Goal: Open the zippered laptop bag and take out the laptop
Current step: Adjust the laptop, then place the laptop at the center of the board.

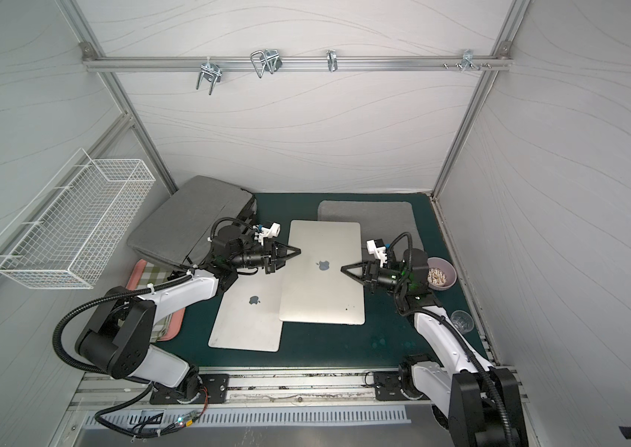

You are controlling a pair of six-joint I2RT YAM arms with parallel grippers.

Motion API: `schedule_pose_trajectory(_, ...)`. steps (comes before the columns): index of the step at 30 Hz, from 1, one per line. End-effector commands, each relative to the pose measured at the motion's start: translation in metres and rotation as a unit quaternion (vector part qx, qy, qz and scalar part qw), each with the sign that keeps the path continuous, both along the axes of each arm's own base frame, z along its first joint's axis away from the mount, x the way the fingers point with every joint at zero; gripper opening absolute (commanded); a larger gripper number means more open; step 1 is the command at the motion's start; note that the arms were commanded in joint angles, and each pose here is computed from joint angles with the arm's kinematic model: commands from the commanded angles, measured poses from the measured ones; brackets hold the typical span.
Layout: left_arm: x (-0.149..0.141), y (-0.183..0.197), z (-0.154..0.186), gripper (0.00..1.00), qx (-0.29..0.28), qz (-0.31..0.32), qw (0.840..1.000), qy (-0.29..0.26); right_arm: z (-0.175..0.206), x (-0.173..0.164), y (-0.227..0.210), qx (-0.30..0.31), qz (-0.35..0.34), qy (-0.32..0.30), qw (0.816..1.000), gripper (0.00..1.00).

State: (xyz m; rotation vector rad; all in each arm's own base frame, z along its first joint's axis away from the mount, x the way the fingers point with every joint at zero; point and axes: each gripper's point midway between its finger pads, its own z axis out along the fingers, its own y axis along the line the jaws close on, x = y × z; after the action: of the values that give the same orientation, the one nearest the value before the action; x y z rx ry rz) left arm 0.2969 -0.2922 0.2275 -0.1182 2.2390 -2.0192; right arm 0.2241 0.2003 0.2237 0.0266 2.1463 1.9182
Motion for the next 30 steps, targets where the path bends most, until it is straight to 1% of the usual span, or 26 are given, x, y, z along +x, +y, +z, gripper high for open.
schedule_pose_trajectory(1, -0.011, -0.006, 0.046, 0.32, -0.028, -0.042, 0.996, -0.07, 0.009, -0.004, 0.0, 0.003, 0.005, -0.024, 1.0, 0.0)
schedule_pose_trajectory(4, -0.01, -0.003, 0.038, 0.45, -0.006, -0.034, 0.997, -0.067, 0.009, -0.004, -0.006, 0.002, -0.004, -0.025, 1.0, 0.0)
schedule_pose_trajectory(6, -0.009, 0.002, 0.033, 0.49, 0.01, -0.026, 0.997, -0.068, 0.01, -0.004, -0.011, 0.002, -0.012, -0.025, 1.0, 0.0)
schedule_pose_trajectory(7, -0.009, 0.005, 0.028, 0.51, 0.022, -0.023, 0.998, -0.06, 0.011, -0.005, -0.014, 0.002, -0.014, -0.027, 1.0, 0.0)
schedule_pose_trajectory(10, -0.009, 0.014, 0.01, 0.53, 0.075, -0.02, 0.996, -0.043, 0.005, -0.013, -0.014, -0.007, -0.002, -0.024, 1.0, 0.0)
schedule_pose_trajectory(11, -0.009, 0.019, 0.002, 0.54, 0.102, -0.018, 0.994, -0.039, 0.001, -0.016, -0.014, -0.014, -0.001, -0.023, 1.0, 0.0)
schedule_pose_trajectory(13, -0.009, 0.024, -0.008, 0.55, 0.138, -0.021, 0.989, -0.038, -0.009, -0.023, -0.016, -0.035, -0.004, -0.019, 0.999, 0.0)
schedule_pose_trajectory(15, -0.007, 0.027, -0.013, 0.55, 0.151, -0.015, 0.988, -0.03, -0.018, -0.028, -0.018, -0.045, -0.004, -0.012, 0.999, 0.0)
schedule_pose_trajectory(17, -0.006, 0.034, -0.026, 0.55, 0.182, -0.01, 0.983, -0.015, -0.031, -0.033, -0.02, -0.064, -0.009, -0.011, 0.998, 0.0)
schedule_pose_trajectory(20, -0.004, 0.043, -0.037, 0.55, 0.22, -0.009, 0.975, -0.013, -0.042, -0.037, -0.021, -0.075, -0.009, -0.008, 0.997, 0.0)
schedule_pose_trajectory(22, -0.002, 0.046, -0.039, 0.56, 0.23, -0.009, 0.973, -0.017, -0.047, -0.037, -0.021, -0.081, -0.013, -0.013, 0.997, 0.0)
schedule_pose_trajectory(26, -0.001, 0.048, -0.042, 0.56, 0.231, -0.009, 0.973, -0.016, -0.067, -0.038, -0.014, -0.092, -0.002, -0.007, 0.996, 0.0)
schedule_pose_trajectory(30, -0.002, 0.052, -0.042, 0.56, 0.235, -0.005, 0.972, -0.021, -0.084, -0.037, -0.006, -0.103, 0.002, -0.019, 0.994, 0.0)
